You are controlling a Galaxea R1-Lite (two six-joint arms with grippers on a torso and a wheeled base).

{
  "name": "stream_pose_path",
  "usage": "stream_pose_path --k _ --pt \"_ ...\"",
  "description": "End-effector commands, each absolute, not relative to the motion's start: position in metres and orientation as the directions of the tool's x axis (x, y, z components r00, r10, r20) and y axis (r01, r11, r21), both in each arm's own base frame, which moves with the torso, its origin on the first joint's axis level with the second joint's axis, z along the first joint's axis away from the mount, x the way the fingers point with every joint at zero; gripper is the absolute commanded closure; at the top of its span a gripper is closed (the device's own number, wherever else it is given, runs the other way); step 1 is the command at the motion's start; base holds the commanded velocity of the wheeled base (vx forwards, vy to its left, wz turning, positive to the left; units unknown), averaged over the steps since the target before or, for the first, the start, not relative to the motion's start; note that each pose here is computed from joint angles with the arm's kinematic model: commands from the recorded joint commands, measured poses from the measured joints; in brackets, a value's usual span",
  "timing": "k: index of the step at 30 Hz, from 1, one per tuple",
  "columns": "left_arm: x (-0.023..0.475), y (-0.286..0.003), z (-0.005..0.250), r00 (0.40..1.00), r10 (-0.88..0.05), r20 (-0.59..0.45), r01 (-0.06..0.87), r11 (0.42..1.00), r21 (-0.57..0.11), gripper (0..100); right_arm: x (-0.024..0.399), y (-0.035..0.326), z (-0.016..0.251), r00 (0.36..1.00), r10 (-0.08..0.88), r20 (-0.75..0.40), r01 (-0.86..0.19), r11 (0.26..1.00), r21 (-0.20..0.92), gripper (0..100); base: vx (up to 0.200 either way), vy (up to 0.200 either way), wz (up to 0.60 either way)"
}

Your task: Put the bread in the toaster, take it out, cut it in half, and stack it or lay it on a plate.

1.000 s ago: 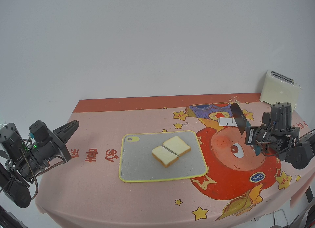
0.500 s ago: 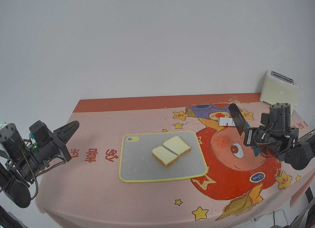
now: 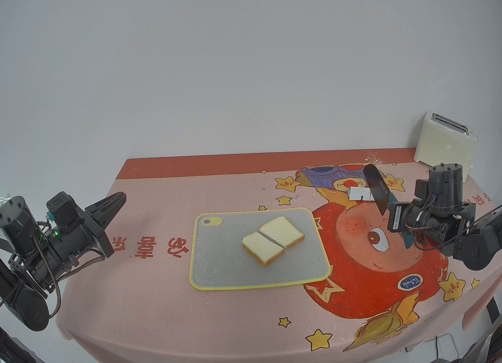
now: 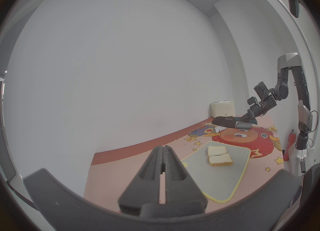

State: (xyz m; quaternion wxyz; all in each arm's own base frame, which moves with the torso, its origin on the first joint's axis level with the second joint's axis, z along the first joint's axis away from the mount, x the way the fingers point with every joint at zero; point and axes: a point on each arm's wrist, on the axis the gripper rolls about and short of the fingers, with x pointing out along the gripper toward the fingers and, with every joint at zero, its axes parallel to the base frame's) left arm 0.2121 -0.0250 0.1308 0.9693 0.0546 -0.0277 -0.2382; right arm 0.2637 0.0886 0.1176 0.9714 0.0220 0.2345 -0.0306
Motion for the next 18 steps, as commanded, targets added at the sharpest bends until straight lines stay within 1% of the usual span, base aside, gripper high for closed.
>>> stream_pose_path --k 1,18 --pt "0.2111 -0.0249 0.131 0.885 -0.465 0.037 0.457 0.881 0.123 100 0.2636 0.0881 0.1185 0.89 -0.05 -0.454 0.071 0.997 0.03 100 0.0 0.0 0.0" --pt "0.2111 -0.0249 0.131 0.885 -0.465 0.037 0.457 0.881 0.123 100 0.2637 0.0882 0.1167 0.886 -0.051 -0.46 0.071 0.997 0.027 100 0.0 0.0 0.0"
